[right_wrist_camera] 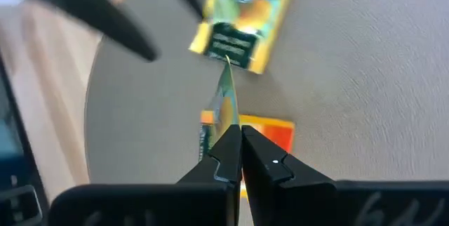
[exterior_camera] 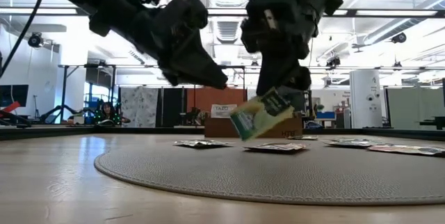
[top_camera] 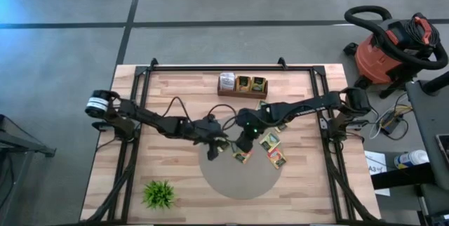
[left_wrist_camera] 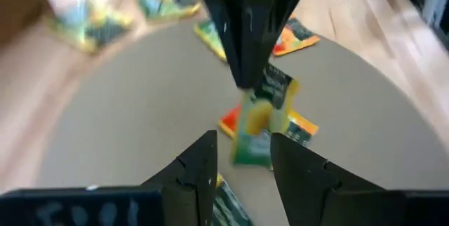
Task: Pick & Place Tea
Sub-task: Put the yellow tea bag into the right section of the wooden organizer
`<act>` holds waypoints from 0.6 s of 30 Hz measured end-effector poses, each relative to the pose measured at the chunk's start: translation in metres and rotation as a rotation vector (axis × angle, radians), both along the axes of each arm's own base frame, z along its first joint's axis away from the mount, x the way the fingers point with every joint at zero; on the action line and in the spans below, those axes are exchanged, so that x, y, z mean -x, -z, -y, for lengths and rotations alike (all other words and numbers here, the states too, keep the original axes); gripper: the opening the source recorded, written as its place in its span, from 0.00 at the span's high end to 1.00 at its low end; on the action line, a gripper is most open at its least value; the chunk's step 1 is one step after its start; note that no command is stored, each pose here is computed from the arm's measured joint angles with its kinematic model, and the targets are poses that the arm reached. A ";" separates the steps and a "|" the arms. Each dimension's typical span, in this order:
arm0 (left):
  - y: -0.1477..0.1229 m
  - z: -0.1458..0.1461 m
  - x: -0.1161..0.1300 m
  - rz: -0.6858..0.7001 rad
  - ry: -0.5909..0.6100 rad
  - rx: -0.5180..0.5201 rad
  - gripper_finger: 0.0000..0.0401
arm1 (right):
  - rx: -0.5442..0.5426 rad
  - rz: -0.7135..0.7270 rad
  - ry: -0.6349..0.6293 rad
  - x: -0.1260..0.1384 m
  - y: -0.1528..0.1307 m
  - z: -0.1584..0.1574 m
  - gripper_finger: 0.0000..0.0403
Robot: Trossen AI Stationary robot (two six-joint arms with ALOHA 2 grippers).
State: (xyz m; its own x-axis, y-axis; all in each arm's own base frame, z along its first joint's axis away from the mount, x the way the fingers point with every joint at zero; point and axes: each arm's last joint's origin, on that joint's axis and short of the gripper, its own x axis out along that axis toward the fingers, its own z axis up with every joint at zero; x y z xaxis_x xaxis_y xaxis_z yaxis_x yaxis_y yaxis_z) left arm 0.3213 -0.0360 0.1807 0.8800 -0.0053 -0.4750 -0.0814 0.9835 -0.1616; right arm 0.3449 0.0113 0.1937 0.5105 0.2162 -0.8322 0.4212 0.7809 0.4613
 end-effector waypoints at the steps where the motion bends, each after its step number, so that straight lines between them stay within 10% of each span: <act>1: -0.001 -0.001 -0.001 0.010 0.031 -0.045 0.68 | 0.021 0.019 -0.039 -0.002 -0.003 -0.002 0.98; 18: -0.014 -0.012 -0.021 0.051 0.207 0.002 0.68 | 0.364 0.045 -0.423 -0.022 -0.055 -0.015 0.98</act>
State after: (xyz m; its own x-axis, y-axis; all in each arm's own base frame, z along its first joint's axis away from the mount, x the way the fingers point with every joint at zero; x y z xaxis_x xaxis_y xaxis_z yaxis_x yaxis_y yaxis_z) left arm 0.3421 -0.0238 0.1951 0.8828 -0.1899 -0.4297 0.1311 0.9779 -0.1628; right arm 0.3671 0.0264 0.2485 0.4781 0.1130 -0.8710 0.0225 0.9898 0.1408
